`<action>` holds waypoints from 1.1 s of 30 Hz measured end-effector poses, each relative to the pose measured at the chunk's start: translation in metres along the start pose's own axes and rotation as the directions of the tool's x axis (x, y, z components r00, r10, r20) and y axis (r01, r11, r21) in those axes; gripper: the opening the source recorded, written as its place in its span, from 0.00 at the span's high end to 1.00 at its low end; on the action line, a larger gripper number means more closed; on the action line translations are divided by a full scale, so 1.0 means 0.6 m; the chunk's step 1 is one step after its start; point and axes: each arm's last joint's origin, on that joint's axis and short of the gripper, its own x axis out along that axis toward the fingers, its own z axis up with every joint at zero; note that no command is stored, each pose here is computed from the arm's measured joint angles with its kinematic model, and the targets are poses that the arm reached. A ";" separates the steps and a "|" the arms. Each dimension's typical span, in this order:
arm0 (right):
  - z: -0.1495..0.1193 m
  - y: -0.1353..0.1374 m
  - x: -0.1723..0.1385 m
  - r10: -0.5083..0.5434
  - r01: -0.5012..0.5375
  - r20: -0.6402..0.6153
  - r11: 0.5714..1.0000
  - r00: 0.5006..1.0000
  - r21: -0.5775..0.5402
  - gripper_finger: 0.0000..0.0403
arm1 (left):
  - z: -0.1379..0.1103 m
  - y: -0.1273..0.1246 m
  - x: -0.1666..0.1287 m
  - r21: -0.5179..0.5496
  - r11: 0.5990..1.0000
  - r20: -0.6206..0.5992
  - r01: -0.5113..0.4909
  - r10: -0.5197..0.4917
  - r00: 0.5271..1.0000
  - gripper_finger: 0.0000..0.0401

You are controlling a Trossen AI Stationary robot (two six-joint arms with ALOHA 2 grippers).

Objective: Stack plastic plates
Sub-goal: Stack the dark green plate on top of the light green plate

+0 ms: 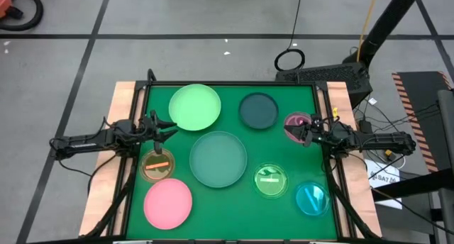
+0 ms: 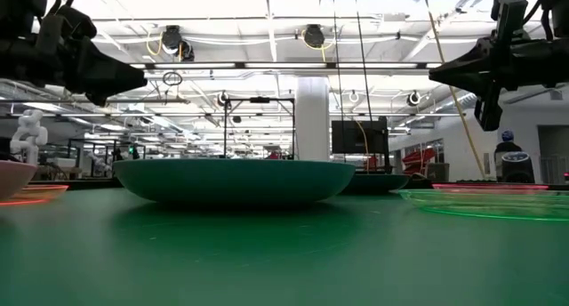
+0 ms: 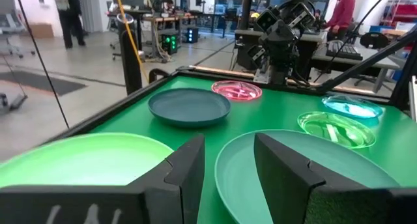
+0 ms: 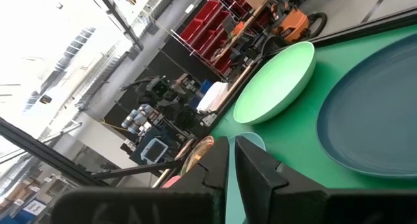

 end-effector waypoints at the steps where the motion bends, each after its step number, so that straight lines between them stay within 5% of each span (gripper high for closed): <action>1: 0.000 0.000 0.000 0.000 0.000 0.000 1.000 1.000 0.000 0.94 | 0.001 0.000 0.000 0.001 1.000 0.009 0.001 -0.001 1.000 0.66; 10: 0.001 0.001 0.000 0.006 -0.006 0.002 1.000 1.000 0.002 0.94 | 0.033 -0.002 -0.004 -0.299 0.951 0.207 0.074 -0.011 0.978 0.66; 15: 0.002 0.002 0.000 0.014 -0.014 0.012 1.000 1.000 0.009 0.94 | 0.060 -0.002 -0.012 -0.290 0.948 0.372 0.131 -0.014 0.928 0.66; 22: 0.007 0.008 0.000 0.044 -0.034 0.044 0.977 0.998 -0.211 0.94 | 0.073 -0.003 -0.017 -0.271 0.950 0.449 0.154 -0.016 0.893 0.66; 29: 0.032 0.037 -0.007 0.231 -0.227 0.183 0.973 0.955 -0.046 0.94 | 0.066 -0.002 -0.014 -0.264 0.955 0.407 0.132 -0.014 0.913 0.66; 33: 0.037 0.053 -0.014 0.416 -0.428 0.122 0.897 0.901 0.106 0.94 | 0.065 -0.002 -0.014 -0.272 0.954 0.399 0.127 -0.008 0.917 0.66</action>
